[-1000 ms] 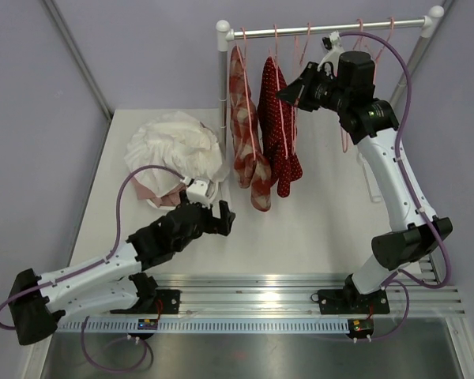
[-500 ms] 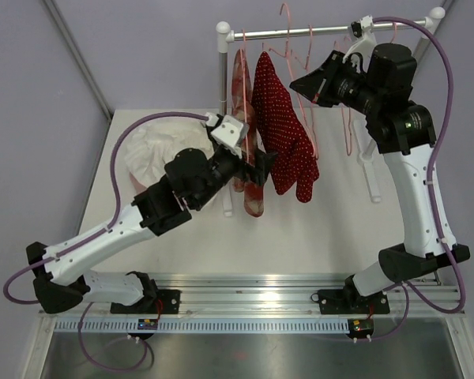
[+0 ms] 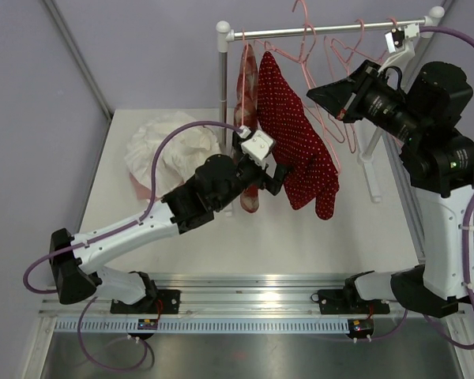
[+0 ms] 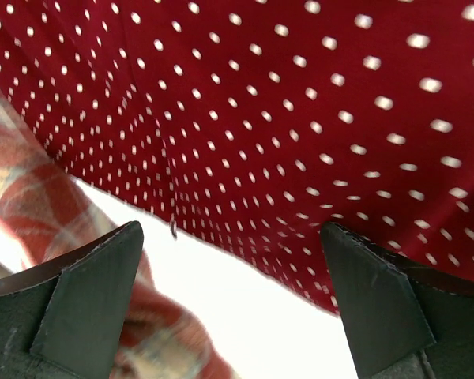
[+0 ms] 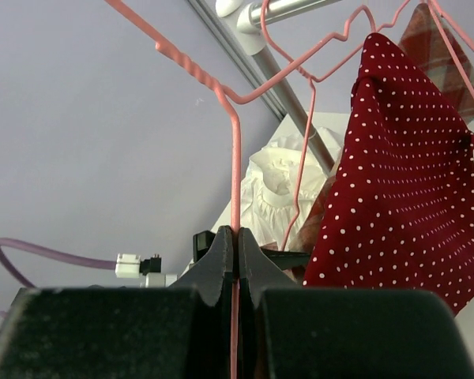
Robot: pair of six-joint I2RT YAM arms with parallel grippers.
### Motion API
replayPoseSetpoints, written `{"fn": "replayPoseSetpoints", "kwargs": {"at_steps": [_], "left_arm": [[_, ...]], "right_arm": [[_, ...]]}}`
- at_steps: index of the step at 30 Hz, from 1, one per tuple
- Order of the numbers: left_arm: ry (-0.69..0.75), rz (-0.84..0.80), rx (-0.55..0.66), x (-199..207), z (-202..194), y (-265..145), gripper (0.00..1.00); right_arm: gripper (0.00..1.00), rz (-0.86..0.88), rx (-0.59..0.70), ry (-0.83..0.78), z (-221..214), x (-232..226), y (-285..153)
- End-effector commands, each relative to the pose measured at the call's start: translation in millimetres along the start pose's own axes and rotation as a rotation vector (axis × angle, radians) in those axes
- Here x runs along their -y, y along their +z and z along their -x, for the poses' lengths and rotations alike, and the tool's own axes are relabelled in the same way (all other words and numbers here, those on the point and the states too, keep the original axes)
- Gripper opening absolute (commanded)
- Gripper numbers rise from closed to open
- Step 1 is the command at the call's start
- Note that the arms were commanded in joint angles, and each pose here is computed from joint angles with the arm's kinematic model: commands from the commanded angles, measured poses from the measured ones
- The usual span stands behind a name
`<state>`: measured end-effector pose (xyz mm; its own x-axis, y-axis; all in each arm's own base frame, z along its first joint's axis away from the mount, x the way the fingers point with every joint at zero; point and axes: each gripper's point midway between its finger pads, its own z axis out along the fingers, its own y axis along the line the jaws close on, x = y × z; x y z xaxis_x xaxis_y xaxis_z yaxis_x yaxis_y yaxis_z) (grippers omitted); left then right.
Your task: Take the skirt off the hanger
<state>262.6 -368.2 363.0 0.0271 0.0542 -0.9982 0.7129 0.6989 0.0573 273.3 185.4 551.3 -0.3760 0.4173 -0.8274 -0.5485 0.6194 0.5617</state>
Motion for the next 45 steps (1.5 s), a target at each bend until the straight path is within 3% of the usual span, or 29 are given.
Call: {"fn": "replayPoseSetpoints", "kwargs": {"at_steps": [1,14,23,27,38,40,41,45], "left_arm": [[-0.059,-0.051,0.15,10,43,5,0.99],[-0.202,-0.299,0.187,47,66,-37,0.99],[-0.244,-0.391,0.153,69,56,-23,0.99],[-0.251,-0.398,0.148,73,50,-16,0.92],[-0.271,-0.38,0.175,75,62,21,0.54],[-0.278,-0.378,0.182,77,65,28,0.14],[-0.287,-0.368,0.181,76,66,30,0.01],[-0.285,-0.29,0.153,62,69,28,0.0]], "right_arm": [[0.0,0.079,0.06,-0.016,13,-24,-13],[0.0,0.078,0.048,-0.007,8,-18,-6],[0.0,0.083,0.058,-0.009,12,-20,-5],[0.0,0.091,0.063,-0.004,13,-23,-6],[0.0,0.101,0.067,0.013,12,-28,-14],[0.0,0.103,0.067,0.011,12,-28,-16],[0.0,0.1,0.067,0.007,12,-28,-16],[0.0,0.062,0.065,-0.011,11,-20,-15]]}}
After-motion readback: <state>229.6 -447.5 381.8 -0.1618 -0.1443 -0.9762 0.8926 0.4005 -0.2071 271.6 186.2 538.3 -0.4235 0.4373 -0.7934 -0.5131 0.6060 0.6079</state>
